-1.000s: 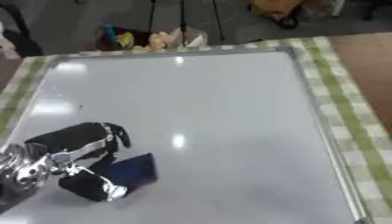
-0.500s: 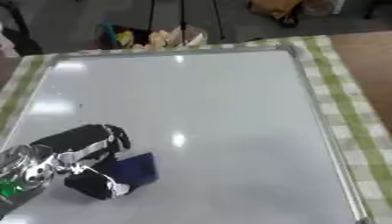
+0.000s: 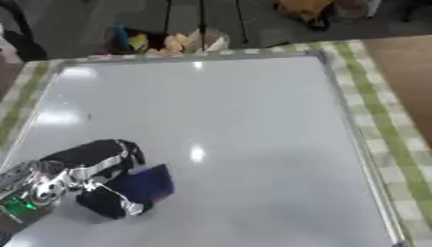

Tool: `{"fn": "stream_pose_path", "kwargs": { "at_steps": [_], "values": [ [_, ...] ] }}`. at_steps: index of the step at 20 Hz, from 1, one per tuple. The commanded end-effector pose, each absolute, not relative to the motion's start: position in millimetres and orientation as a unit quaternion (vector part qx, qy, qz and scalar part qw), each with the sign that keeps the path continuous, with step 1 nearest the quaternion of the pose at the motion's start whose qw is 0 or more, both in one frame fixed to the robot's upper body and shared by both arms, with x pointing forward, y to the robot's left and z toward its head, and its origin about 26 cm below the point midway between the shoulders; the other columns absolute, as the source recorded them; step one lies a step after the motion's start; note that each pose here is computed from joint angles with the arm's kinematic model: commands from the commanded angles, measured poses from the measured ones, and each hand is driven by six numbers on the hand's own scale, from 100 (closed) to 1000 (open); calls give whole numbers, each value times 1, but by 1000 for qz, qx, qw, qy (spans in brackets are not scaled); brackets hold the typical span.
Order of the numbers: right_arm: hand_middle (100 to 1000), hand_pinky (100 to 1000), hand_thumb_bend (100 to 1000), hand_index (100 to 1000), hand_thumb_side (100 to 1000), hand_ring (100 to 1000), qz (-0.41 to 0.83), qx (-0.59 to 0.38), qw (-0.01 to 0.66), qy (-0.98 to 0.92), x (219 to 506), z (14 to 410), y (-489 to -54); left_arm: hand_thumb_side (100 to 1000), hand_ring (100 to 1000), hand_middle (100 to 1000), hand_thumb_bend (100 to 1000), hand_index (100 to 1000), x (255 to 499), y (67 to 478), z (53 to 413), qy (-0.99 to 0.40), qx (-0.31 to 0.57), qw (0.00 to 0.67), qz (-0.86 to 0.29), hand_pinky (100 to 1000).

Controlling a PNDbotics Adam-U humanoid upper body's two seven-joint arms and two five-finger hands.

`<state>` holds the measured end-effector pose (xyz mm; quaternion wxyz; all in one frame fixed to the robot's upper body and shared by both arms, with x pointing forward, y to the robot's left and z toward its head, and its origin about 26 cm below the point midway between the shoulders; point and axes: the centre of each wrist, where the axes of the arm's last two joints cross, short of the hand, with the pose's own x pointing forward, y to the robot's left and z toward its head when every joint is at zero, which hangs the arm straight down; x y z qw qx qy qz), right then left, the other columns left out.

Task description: Wipe the whiteboard clean with a brush.

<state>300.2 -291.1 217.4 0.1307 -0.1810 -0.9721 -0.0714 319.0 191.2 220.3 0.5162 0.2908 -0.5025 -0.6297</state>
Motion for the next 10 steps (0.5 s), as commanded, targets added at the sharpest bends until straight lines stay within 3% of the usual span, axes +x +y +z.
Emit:
{"fn": "stream_pose_path", "kwargs": {
  "at_steps": [1,4,10],
  "values": [
    [520,635,100,688,765,578,-69,-178,121,-974,298,224,-291,366,701,741,408,120,322,195,217,-467,280,551,-632,542],
    [519,635,100,689,767,578,-68,-177,122,-974,298,224,-291,364,672,667,393,121,320,194,219,-476,293,541,-629,520],
    [518,636,100,690,769,577,-63,-171,126,-975,298,223,-289,377,686,690,413,129,314,192,224,-506,339,485,-628,522]
  ]
}}
